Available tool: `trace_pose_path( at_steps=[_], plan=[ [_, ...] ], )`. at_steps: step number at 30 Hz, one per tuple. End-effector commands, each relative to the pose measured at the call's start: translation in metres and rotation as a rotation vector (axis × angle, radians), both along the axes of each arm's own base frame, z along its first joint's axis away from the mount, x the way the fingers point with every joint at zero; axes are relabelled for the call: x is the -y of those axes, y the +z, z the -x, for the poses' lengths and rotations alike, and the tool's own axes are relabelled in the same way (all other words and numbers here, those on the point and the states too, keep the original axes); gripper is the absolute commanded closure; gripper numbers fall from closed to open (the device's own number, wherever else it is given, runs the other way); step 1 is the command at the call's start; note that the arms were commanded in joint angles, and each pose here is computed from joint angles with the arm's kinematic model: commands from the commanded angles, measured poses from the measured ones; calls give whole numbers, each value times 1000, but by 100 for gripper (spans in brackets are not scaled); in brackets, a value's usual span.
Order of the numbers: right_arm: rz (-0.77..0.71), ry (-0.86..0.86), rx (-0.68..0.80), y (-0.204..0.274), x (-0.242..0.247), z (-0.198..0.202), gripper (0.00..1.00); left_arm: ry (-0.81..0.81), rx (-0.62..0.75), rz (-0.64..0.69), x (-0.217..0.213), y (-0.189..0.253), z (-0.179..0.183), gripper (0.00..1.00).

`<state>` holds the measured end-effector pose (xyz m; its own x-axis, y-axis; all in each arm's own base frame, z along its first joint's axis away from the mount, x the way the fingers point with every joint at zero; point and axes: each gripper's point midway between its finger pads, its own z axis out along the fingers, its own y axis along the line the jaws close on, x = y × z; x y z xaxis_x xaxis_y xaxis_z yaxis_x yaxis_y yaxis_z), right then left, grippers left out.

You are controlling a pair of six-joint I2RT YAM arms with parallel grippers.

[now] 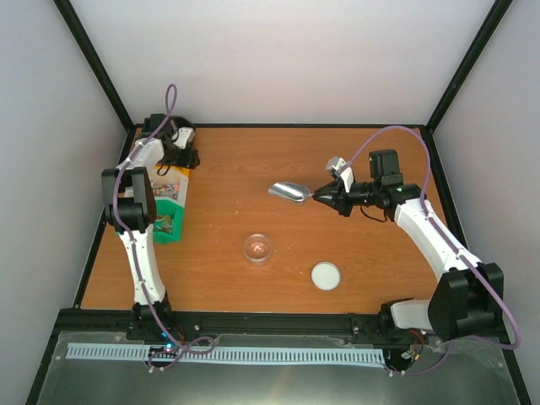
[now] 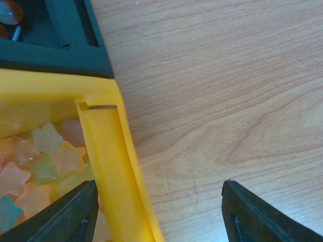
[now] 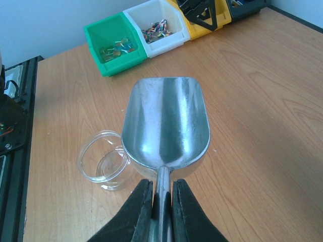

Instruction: Pack the candies

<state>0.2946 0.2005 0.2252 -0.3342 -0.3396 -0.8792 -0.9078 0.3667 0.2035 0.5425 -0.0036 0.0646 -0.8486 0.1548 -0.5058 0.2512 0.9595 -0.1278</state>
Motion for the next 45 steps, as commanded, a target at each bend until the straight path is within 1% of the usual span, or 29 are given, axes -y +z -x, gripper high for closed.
trace_pose_path(
  at_steps=[1,5,10,14,16,19,21,24,26,28,30,33,35,39,42,45],
  plan=[
    [-11,-1,39,13,1,-5,97,-37,-28,54,30,-3,14,33],
    [-3,0,41,12,2,-3,97,-45,-38,109,55,-1,27,35],
    [-1,1,37,10,2,-2,97,-14,-49,194,86,5,44,37],
    [-3,-1,35,9,2,-2,97,-54,-50,222,120,5,56,37],
    [-3,-1,37,10,2,-2,97,-85,-58,229,136,6,57,37],
    [-1,-2,42,10,2,0,97,-117,-73,246,146,13,53,37],
    [3,-4,43,10,3,1,97,-151,-61,229,147,24,51,36],
    [8,-3,46,8,4,2,97,-227,-40,194,143,48,54,30],
    [5,0,50,9,3,2,97,-245,-51,181,129,62,57,27],
    [-2,2,50,10,3,2,97,-239,-42,200,107,78,55,25],
    [-5,3,51,11,2,2,97,-211,-30,219,74,91,51,22],
    [-1,-10,48,11,3,0,97,-154,-14,161,21,98,49,20],
    [-2,-13,44,11,3,0,97,-97,-16,124,-21,96,52,19],
    [-9,-20,35,13,1,-2,97,-44,-85,127,-73,81,73,19],
    [0,-18,33,12,-4,-3,97,-46,-143,142,-92,62,97,22],
    [13,9,29,8,-15,1,97,-73,-190,146,-94,42,124,23]
  ],
)
